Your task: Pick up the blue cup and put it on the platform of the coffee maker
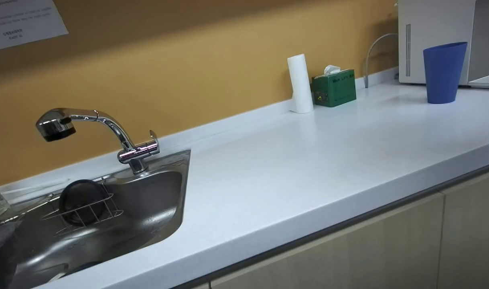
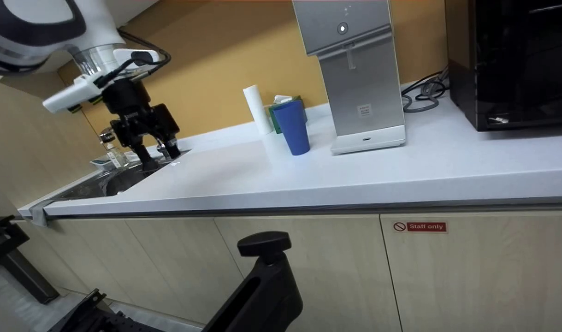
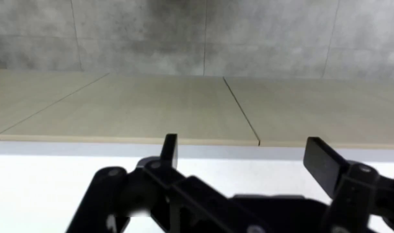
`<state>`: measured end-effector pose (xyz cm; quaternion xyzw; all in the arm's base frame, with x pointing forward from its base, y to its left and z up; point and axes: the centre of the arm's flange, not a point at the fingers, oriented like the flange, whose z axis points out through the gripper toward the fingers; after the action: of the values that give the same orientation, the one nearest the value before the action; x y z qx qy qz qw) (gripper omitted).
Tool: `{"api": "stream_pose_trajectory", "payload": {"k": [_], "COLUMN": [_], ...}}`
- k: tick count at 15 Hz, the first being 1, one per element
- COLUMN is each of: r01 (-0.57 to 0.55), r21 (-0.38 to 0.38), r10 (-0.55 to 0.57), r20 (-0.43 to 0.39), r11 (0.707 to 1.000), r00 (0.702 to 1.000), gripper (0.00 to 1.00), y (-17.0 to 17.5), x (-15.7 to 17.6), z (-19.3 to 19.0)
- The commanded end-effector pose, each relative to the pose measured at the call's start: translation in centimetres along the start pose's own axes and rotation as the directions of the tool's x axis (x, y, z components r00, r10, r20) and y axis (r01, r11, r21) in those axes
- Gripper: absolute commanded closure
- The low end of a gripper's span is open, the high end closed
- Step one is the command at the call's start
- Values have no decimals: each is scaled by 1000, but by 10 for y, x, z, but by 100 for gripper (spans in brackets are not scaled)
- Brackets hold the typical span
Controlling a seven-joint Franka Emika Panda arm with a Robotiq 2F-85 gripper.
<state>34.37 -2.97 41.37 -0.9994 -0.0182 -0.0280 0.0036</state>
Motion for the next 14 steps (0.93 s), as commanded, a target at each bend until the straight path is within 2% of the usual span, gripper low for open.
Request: {"api": "stream_pose_trajectory", "payload": {"k": [1,5,6,7,8,13,14], "r01": [-106,-223,-265,-278,-210,-246,-282], "r21": [-109,-179,-196,-187,-167,-170,-191], "r10": [91,161,195,222,156,195,217], "r20": [-142,-306,-317,-273,-286,-271,-303], "r11": [988,958,944,942,963,954,940], "r00": [986,938,928,936,945,943,928], "gripper": [0,0,0,0,0,0,0], "y": [6,26,33,37,34,42,41], "x": [35,64,68,67,51,57,59], "z": [23,35,37,40,35,42,43]}}
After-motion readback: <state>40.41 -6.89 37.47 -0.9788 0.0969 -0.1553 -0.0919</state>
